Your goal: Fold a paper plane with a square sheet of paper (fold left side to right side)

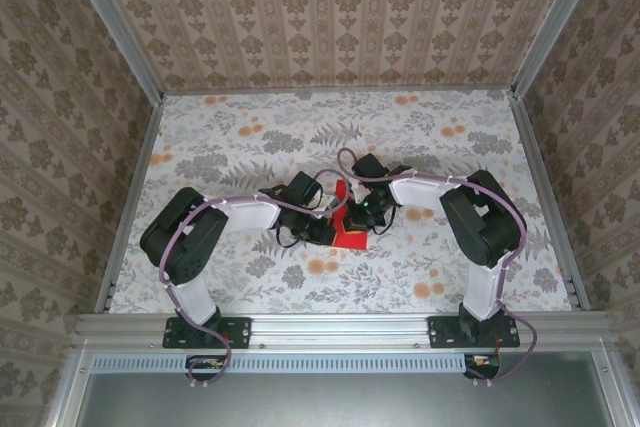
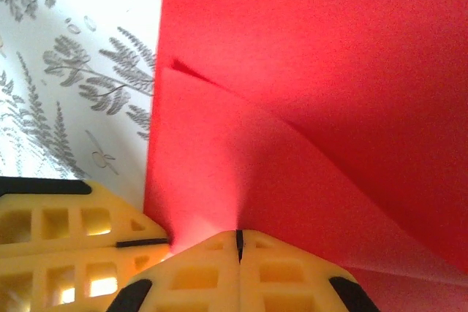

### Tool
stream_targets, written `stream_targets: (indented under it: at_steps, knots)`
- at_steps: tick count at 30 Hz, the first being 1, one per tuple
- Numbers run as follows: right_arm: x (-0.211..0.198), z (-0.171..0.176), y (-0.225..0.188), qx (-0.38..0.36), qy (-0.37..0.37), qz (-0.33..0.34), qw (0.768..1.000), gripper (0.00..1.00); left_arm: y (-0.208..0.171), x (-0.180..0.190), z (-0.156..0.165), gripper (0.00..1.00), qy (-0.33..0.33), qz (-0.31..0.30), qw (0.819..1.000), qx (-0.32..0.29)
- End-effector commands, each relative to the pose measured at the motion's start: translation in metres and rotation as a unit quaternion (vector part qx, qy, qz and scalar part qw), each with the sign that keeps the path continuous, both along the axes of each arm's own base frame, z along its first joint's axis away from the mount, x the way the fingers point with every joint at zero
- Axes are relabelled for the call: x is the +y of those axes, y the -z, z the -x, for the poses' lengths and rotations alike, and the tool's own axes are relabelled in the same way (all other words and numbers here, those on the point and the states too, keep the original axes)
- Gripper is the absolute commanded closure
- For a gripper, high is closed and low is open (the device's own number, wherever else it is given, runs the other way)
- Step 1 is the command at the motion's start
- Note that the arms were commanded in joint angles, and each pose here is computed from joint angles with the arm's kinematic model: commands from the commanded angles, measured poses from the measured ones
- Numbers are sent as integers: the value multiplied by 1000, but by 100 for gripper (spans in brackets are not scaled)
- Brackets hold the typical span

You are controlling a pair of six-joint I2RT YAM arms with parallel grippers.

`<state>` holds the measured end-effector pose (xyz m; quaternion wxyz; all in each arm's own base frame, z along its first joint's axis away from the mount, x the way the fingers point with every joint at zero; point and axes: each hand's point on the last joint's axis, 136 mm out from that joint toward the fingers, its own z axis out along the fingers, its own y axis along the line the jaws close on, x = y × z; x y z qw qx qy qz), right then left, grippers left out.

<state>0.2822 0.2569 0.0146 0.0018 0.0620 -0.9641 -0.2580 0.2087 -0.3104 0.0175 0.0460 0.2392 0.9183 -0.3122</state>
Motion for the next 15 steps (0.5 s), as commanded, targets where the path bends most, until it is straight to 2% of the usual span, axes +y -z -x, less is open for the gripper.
stream_targets:
  at_steps: [1, 15]
  knots:
    - [-27, -7, 9, 3, 8, 49, 999, 100, 41, 38, 20, 100, -6, -93, 995, 34]
    - [-82, -30, 0, -4, 53, 75, 996, 100, 36, 35, 17, 100, -3, -83, 996, 27]
